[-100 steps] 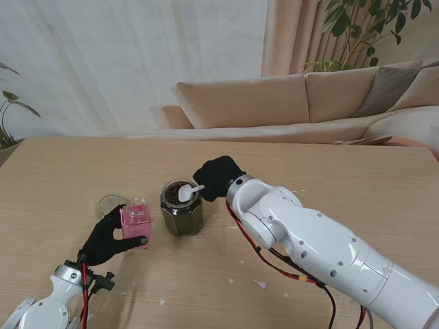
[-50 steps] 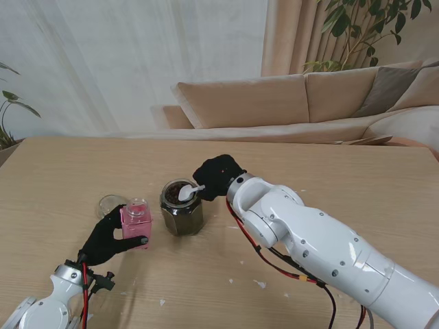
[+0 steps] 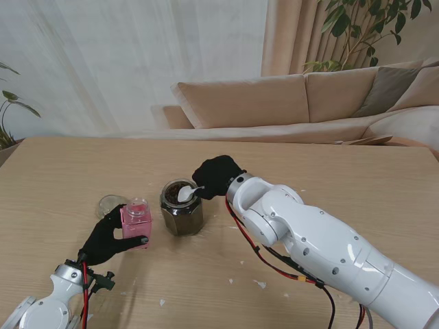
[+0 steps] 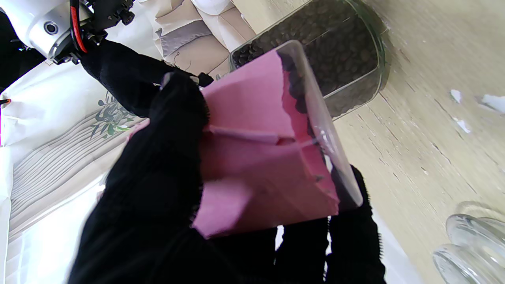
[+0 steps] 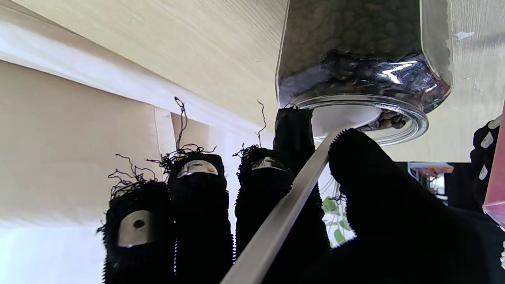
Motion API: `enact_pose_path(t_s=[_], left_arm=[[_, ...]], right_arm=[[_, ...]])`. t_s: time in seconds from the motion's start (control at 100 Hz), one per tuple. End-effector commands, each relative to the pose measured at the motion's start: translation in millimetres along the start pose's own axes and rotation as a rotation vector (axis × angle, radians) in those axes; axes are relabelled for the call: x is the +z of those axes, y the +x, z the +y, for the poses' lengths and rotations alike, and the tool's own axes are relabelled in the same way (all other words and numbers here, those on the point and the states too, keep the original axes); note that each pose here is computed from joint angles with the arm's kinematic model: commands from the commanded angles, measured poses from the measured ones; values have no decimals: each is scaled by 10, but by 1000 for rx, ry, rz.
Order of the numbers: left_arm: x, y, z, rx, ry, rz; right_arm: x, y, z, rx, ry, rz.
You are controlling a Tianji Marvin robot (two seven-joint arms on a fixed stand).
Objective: Portion coffee beans from the glass jar into the coffee jar
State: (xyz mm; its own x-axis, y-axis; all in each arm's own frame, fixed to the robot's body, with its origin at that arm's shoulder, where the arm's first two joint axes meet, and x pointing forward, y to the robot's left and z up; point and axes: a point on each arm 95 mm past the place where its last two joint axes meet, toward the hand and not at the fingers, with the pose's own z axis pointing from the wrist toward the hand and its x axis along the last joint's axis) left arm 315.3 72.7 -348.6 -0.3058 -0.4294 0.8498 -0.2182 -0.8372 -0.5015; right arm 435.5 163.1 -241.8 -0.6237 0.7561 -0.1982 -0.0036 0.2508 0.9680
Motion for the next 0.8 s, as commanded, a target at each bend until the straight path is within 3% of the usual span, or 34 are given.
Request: enact_pose_path(t_s=[0.0,0.41,0.79], left_arm=[[-3,20,30,-4,-12,3],[-4,19,29,-6,-10,2],[-3,14,24,-12,-10,3]], right_arm=[[13,32,-10,5,7,13],[65,47,30,6,-37,36],[163,86,31,-171,-40,72]])
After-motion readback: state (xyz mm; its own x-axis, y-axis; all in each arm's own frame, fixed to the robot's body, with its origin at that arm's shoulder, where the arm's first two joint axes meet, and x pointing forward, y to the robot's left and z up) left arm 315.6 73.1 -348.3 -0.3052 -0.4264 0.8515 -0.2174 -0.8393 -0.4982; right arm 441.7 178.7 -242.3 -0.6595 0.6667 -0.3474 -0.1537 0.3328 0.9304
